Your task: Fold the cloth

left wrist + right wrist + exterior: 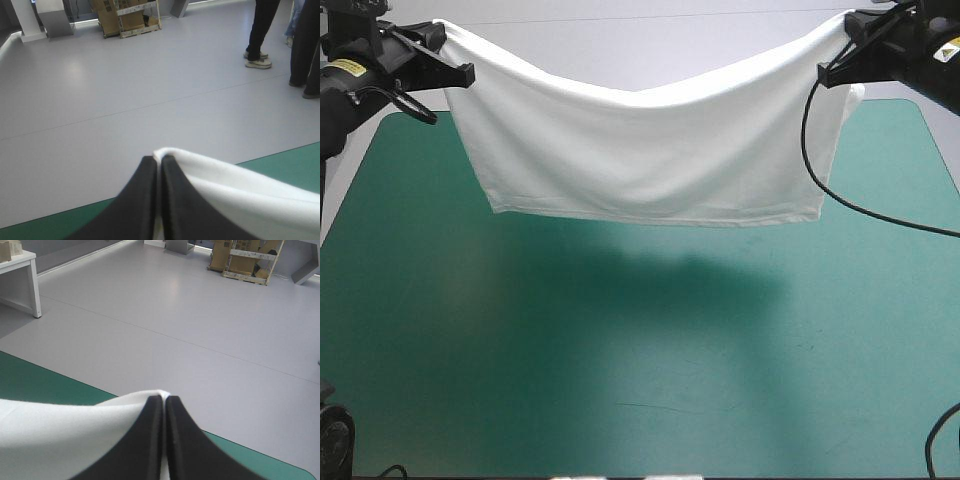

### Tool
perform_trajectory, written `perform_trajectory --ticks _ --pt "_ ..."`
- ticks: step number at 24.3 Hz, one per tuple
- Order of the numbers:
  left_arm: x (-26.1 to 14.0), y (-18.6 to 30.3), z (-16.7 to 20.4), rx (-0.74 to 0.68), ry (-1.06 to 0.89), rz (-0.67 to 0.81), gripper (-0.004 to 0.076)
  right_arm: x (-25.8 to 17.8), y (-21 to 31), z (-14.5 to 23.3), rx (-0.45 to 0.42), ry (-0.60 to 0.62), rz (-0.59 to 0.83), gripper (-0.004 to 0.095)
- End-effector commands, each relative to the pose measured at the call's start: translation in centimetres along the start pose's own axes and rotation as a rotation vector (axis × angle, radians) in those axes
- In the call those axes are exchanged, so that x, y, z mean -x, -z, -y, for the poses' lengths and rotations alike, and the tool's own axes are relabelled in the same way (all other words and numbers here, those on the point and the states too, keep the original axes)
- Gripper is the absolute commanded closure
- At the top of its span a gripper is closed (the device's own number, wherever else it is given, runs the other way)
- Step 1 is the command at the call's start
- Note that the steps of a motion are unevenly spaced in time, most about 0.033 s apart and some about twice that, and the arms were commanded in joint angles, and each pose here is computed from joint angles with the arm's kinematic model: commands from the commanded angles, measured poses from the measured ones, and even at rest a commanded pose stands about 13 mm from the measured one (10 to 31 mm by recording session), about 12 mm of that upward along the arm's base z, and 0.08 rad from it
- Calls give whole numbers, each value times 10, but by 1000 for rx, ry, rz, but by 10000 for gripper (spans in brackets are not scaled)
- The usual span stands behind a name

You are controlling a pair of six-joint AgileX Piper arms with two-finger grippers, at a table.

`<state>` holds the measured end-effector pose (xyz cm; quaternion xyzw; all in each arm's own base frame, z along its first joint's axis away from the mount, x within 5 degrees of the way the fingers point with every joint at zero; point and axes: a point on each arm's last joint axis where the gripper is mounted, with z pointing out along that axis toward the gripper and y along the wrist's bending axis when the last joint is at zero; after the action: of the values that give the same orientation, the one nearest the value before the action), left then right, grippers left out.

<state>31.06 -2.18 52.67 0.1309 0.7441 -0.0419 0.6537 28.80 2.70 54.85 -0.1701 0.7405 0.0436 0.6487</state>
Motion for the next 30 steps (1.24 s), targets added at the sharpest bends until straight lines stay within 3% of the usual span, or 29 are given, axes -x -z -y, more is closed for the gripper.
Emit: perform_trajectory --ticks 1,4,7,12,16,19,23,30 --pt "11 -3 -4 33 36 86 705 12 -4 7 -49 -14 111 922" --pt "-3 -30 -9 37 53 53 705 0 -31 15 -66 -31 101 922" --pt "8 -45 -14 35 13 47 705 -5 -53 20 -66 -34 88 922" --pt "18 -45 -13 8 3 32 705 -1 -51 20 -59 -21 81 921" --pt "-11 -55 -12 -15 -1 -138 705 -24 -60 17 -28 -18 -49 921" --pt "-57 -62 -8 -33 18 -283 705 -73 -72 10 14 -47 -210 921" --pt "-104 -48 -4 -9 42 -361 705 -118 -57 3 -8 -71 -285 921" --pt "-153 -5 0 -9 49 -505 705 -177 -16 -4 -23 -122 -393 922"
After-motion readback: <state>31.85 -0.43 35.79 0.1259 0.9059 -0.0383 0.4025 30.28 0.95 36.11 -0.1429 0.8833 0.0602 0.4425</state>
